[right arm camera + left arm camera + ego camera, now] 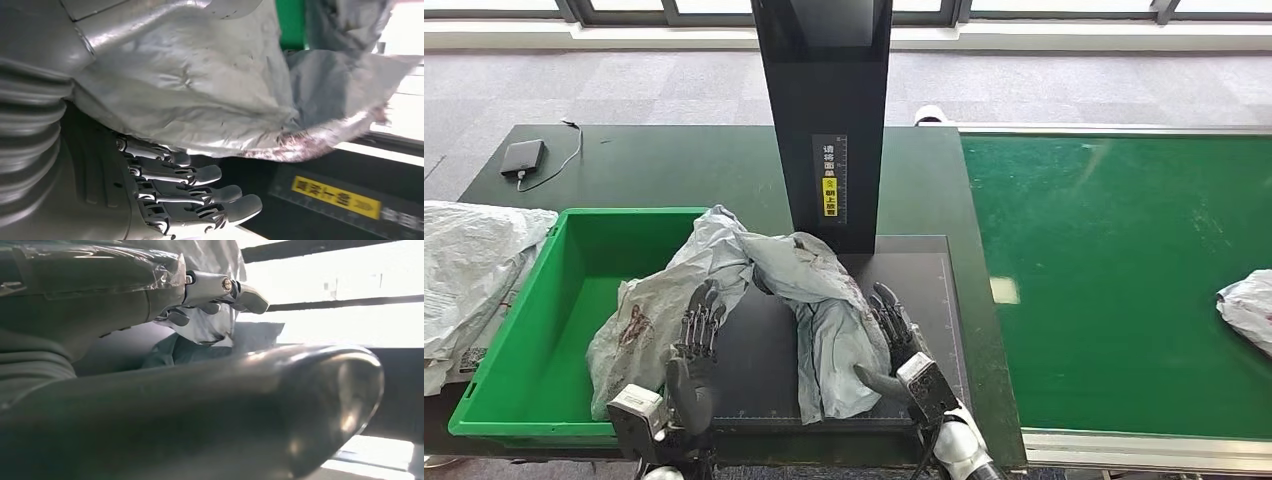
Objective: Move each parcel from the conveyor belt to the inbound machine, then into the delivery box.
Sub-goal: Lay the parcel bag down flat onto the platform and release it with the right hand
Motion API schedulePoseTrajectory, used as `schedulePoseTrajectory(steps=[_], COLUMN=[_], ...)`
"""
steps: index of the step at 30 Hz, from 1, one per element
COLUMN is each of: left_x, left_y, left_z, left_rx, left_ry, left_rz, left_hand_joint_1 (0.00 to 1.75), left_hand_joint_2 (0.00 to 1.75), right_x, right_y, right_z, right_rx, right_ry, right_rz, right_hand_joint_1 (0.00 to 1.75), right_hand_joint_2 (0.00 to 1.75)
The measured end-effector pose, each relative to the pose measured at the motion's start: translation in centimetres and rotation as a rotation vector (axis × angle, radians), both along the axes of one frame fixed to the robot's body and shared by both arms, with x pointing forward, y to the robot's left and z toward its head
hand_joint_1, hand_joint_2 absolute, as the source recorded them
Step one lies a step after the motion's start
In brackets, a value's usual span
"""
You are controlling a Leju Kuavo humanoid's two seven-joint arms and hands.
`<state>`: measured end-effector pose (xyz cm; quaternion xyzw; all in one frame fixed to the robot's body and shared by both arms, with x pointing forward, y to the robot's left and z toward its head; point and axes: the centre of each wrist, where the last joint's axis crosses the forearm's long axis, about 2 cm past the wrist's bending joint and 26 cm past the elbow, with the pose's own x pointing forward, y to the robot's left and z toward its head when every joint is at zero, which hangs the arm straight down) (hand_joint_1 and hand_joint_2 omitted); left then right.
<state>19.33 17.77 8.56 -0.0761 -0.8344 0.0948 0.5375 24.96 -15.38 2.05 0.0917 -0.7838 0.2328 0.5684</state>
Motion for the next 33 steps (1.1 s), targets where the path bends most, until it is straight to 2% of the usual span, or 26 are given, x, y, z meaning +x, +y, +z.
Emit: schedulePoseTrajectory(steps=[10,16,20,22,25,26,29,33], left_x=[0.6,0.8,0.6,0.5,0.5,0.6,0.9,1.5], left_y=[-1.3,-2.9,-3.4,-3.5,-3.7,-3.8,-4.1,-4.7], left_z=[0.9,1.9,2.3,2.4,2.6,2.7,2.7,1.9], left_rx=[0.175,0.344,0.392,0.42,0.5,0.529,0.614,0.753], left_ry=[-0.087,-0.201,-0.246,-0.254,-0.258,-0.255,-0.229,-0.144], left_rz=[0.158,0.11,0.085,0.079,0.074,0.07,0.054,0.022], left_hand_joint_1=[0.0,0.0,0.0,0.0,0.0,0.0,0.0,0.0], left_hand_joint_2=[0.0,0.0,1.75,1.75,0.44,0.44,1.75,1.75], right_x=[-1.9,-3.0,-3.3,-3.3,-3.4,-3.5,-3.7,-4.1], right_y=[0.5,0.7,0.8,0.9,0.9,1.0,1.2,2.0], right_z=[3.5,5.4,6.6,7.1,7.9,8.3,9.6,11.7], right_rx=[0.009,0.019,0.038,0.049,0.079,0.094,0.133,0.179], right_ry=[-0.243,-0.356,-0.406,-0.424,-0.454,-0.468,-0.514,-0.605], right_rz=[-0.006,-0.011,-0.008,-0.009,-0.024,-0.032,-0.044,-0.037], right_hand_joint_1=[0.0,0.0,0.0,0.0,0.0,0.0,0.0,0.0], right_hand_joint_2=[1.75,1.75,1.75,1.75,1.75,1.75,1.75,1.75])
